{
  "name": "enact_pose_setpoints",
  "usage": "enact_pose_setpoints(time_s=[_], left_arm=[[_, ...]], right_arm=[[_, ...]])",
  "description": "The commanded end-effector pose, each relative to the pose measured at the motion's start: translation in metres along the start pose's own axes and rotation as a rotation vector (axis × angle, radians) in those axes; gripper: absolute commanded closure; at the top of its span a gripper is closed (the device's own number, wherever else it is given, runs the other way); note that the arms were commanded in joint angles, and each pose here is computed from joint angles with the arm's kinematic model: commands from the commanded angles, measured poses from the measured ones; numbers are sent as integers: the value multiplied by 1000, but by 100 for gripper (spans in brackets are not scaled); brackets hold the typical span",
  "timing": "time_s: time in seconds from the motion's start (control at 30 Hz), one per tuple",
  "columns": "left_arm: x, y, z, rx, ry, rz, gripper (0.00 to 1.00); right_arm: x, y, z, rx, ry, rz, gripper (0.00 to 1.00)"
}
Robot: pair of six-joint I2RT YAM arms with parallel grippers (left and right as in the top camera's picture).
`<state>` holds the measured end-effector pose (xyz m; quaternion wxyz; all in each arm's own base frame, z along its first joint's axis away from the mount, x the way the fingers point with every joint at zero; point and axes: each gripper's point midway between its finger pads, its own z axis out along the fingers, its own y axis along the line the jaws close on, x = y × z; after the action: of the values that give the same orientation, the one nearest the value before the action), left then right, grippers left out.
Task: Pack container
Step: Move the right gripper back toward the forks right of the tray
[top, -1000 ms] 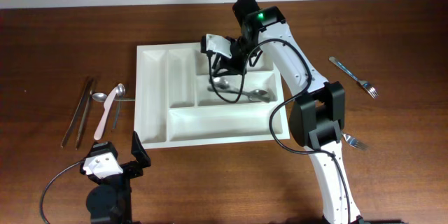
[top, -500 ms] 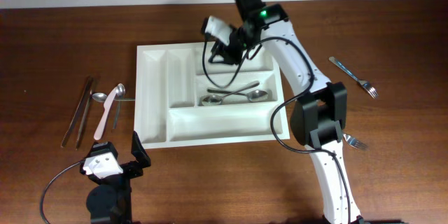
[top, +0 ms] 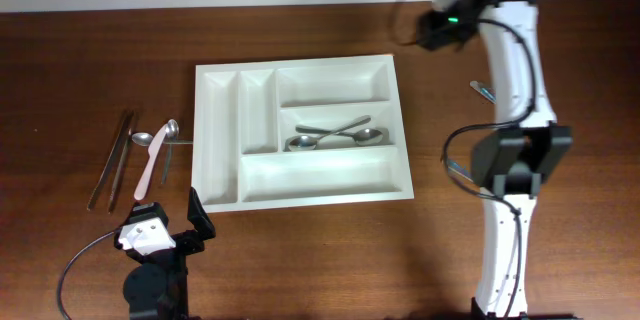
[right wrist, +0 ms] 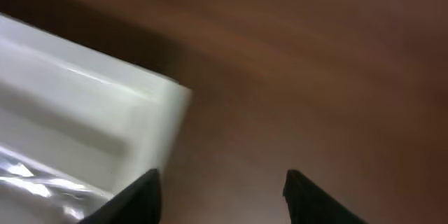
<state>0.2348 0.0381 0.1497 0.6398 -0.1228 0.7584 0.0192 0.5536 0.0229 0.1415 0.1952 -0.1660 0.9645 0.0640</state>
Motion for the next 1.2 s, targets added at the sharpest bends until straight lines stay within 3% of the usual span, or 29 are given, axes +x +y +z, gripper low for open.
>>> enact_pose_setpoints(time_s=[0.0,0.1,0.23,0.37,0.6,0.77,1.17], left_arm=[[1,0,0,5,-3,18,1],[1,0,0,5,-3,18,1],[1,0,0,5,-3,18,1],[1,0,0,5,-3,18,1],[1,0,0,5,-3,18,1],[1,0,0,5,-3,18,1],[1,0,0,5,-3,19,1]], right_arm=[[35,-65,-12,243,121,81,42],[66,-107,-25,350,211,117,37],[88,-132,-34,343,243,146,36],[104,-126,-30,236,269,149,33],[149,-104,-5,106,443,142,19],[179,-93,14,47,549,157,18],[181,-122,20,21,452,155,17]])
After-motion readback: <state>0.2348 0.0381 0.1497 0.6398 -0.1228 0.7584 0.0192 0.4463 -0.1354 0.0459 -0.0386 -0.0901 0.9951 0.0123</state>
